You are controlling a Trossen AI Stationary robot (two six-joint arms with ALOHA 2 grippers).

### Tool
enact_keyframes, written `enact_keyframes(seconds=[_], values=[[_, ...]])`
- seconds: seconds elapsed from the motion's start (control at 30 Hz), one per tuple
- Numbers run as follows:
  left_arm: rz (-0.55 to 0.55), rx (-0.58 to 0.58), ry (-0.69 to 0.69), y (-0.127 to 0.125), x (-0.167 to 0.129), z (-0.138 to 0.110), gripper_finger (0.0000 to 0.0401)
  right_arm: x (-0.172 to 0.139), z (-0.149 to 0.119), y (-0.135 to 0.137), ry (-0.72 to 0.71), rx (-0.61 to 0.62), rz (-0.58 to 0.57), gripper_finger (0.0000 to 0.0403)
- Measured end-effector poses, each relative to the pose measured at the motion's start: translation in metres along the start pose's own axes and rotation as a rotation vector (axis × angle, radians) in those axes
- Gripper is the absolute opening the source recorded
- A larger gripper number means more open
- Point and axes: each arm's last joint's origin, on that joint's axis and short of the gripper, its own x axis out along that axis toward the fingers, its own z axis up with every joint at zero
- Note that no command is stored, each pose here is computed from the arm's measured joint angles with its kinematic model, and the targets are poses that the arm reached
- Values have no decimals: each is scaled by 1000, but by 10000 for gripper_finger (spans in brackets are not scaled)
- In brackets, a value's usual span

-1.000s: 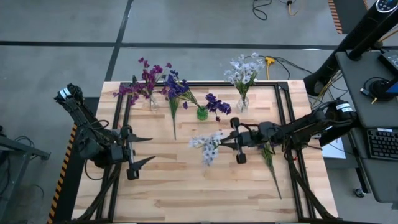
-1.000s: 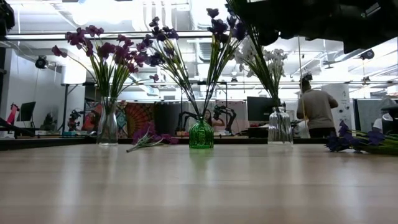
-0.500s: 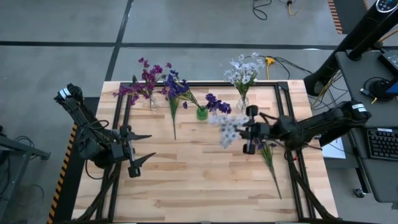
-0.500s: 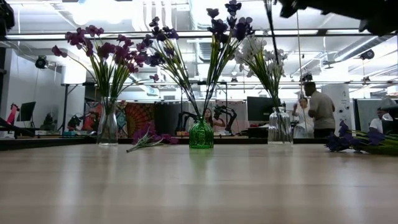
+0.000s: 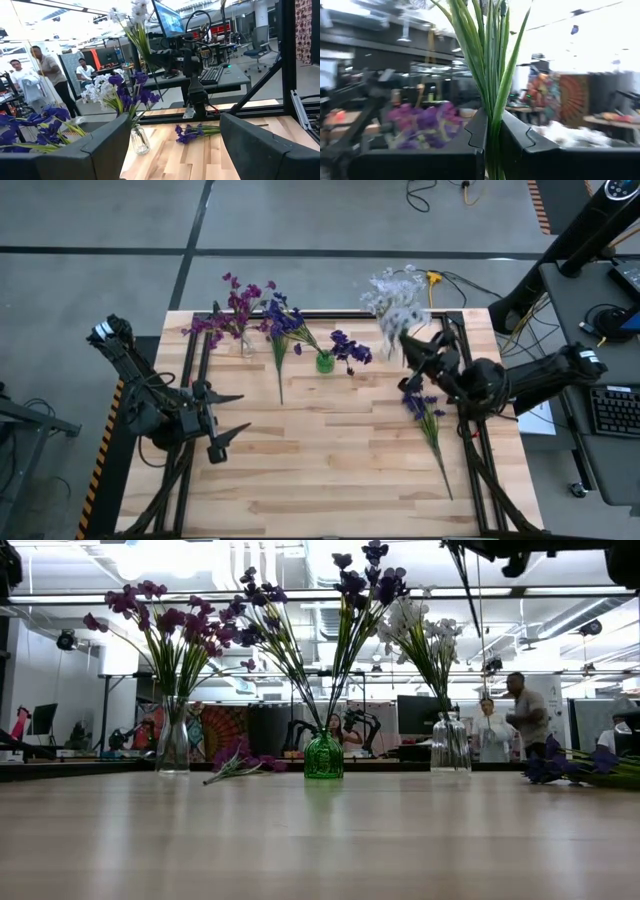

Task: Sort flowers into vase by color
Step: Put the white flowers into the right transparent flower vase

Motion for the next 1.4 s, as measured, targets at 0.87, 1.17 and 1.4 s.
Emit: enact_keyframes(seconds=[0.87,1.17,1.4], values=[[40,47,5,5,6,0,286,16,-48,-61,-82,154,-403,23],[42,88,2,7,5,1,286,25,-60,-64,-68,116,-301,23],[42,94,3,7,5,1,286,22,-72,-60,-57,33,-208,23]])
